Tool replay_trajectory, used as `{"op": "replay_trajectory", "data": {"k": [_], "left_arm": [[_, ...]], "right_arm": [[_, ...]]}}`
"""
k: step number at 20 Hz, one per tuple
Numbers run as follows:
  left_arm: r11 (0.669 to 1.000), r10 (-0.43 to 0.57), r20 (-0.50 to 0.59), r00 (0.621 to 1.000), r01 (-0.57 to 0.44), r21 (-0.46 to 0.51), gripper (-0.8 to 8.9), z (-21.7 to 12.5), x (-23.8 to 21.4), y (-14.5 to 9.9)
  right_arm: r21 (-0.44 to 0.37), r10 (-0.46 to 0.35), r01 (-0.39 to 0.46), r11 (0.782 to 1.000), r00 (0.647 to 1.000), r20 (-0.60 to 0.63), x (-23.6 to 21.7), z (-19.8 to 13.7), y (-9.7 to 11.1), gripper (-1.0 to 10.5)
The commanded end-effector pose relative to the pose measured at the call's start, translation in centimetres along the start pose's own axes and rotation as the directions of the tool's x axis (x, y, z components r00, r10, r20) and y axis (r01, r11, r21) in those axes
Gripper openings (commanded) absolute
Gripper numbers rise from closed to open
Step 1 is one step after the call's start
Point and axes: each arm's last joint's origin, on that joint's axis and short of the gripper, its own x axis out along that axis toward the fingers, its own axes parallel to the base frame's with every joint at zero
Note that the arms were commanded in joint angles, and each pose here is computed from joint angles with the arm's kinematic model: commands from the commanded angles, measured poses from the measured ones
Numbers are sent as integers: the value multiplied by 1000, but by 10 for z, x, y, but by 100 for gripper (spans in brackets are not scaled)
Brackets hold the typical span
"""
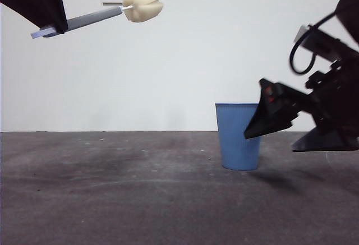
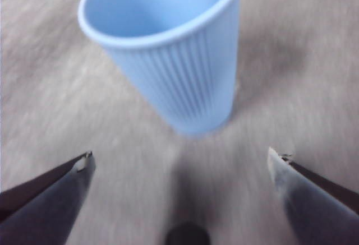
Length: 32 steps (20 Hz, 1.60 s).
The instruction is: Pick up the cup brush,pick up the cup,insert the brush into the cup,clean the cup,put the cup brush back,put the cup back to the fixed position on the table
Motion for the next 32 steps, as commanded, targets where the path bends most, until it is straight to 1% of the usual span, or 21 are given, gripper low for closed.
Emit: {"op": "replay_trajectory", "data": {"k": [1,4,6,12,13,18,23,26,28,30,31,32], "left_arm": [[1000,3,3,1000,-3,10,-8,0,0,1],[1000,3,3,1000,-3,9,-8,0,0,1],[1000,4,0,1000,-4,6,-8,0,0,1],[1000,3,-4,1000,-3,5,-8,-1,0,0],[1000,2,-4,1000,-2,4,-8,-1,0,0],[1000,1,-3,1000,-1,3,-8,-1,0,0],[1000,1,-3,1000,-1,3,-8,-1,0,0],[1000,1,-2,1000,-1,3,-8,-1,0,0],[1000,1,-2,1000,-1,5,-8,0,0,0],[1000,1,-3,1000,-1,6,-8,-1,0,0],[1000,1,-3,1000,-1,6,-8,-1,0,0],[1000,1,-3,1000,-1,7,-8,-1,0,0]], "right_arm": [[-23,8,-8,1000,1000,21,11,-7,1,622],[-34,17,-16,999,999,39,27,-17,-2,622],[-42,6,-3,999,998,69,36,-23,-3,622],[-57,8,1,998,989,145,50,-31,-7,622],[-58,-7,17,998,986,165,51,-31,-7,622],[-70,3,13,997,975,220,59,-16,-7,622],[-71,3,13,997,975,223,66,-7,-7,619],[-68,2,13,998,977,211,70,-9,-8,471],[-47,-1,10,999,981,196,76,-13,-10,460],[-44,0,8,999,983,186,80,-15,-10,343],[-46,3,6,999,981,193,80,-15,-9,306],[-48,7,3,999,980,200,80,-14,-9,306]]}}
